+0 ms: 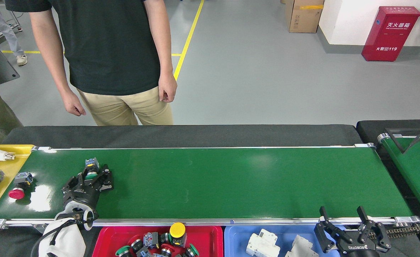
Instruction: Pick switch part from conveyor to tray
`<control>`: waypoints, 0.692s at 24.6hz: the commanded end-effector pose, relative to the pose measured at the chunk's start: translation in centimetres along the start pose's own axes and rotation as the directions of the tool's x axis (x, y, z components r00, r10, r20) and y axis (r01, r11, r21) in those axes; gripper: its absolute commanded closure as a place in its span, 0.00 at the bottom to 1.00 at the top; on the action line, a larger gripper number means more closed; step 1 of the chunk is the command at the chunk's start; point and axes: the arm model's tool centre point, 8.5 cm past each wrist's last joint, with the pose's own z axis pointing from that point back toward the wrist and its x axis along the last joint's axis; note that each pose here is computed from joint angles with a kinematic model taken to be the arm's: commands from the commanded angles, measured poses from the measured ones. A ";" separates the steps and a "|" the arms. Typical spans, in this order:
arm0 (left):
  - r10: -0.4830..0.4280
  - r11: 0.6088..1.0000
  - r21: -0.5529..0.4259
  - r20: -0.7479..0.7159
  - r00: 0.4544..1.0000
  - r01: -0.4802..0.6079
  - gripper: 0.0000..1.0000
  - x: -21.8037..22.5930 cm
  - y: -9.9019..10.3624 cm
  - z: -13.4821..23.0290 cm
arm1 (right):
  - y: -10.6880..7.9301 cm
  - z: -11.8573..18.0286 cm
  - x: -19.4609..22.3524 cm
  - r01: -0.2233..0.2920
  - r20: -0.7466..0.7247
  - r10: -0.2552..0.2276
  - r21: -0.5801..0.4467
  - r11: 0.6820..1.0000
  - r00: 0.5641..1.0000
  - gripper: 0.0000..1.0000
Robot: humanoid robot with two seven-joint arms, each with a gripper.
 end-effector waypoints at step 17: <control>-0.134 0.986 0.163 0.649 0.749 0.035 0.00 3.7 -4.1 23.6 | 0.0 0.6 -0.1 0.005 -0.004 -0.005 -0.002 1.000 1.000 0.00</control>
